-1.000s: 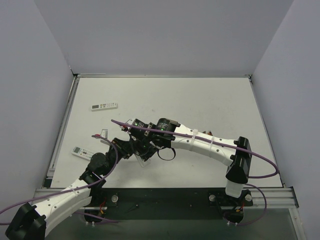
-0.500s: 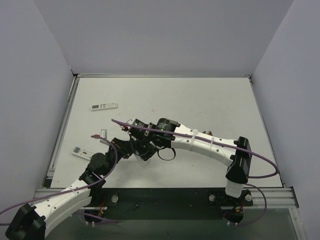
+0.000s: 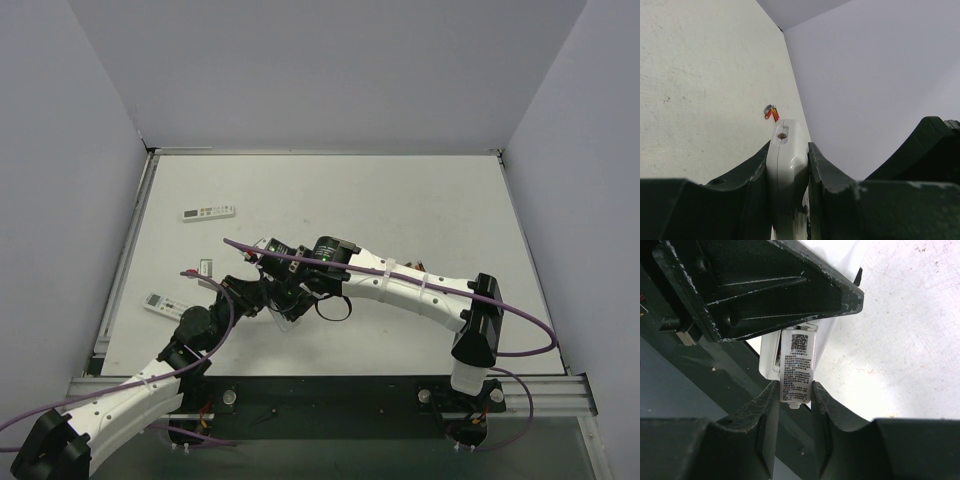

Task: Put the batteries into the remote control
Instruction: Load the battery cover into the remote control.

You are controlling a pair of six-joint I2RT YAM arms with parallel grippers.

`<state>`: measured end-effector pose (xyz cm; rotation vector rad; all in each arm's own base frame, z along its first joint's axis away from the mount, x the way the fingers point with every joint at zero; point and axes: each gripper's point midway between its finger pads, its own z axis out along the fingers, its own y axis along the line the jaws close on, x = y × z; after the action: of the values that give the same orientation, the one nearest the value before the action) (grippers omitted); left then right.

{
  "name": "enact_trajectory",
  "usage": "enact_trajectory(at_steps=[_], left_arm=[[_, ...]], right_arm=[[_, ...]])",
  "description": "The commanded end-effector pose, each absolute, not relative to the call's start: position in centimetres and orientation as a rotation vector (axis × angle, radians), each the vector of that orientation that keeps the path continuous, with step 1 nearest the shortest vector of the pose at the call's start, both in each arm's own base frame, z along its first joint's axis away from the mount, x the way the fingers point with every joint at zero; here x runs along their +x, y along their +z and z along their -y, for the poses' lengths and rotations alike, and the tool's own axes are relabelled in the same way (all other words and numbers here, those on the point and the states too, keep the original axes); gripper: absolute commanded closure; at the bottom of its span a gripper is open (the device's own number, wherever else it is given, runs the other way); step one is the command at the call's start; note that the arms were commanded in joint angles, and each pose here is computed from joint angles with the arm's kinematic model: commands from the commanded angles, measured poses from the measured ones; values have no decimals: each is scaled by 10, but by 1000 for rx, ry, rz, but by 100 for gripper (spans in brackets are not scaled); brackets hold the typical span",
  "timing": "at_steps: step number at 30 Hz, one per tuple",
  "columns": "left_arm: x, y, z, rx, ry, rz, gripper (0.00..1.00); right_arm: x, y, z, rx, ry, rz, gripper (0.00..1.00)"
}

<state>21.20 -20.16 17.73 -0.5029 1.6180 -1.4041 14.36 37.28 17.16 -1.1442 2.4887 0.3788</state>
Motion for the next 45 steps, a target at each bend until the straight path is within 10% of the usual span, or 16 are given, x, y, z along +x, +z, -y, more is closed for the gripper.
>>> enact_trajectory(at_steps=[1,45], left_arm=[[209,180,200,-489,-1420,-1582,100],[210,190,208,-454,-1403,-1579,100]], right_arm=[[149,177,-366,-1111,333,-2473,100],[163,171,-387,-1001,324,-2450,100]])
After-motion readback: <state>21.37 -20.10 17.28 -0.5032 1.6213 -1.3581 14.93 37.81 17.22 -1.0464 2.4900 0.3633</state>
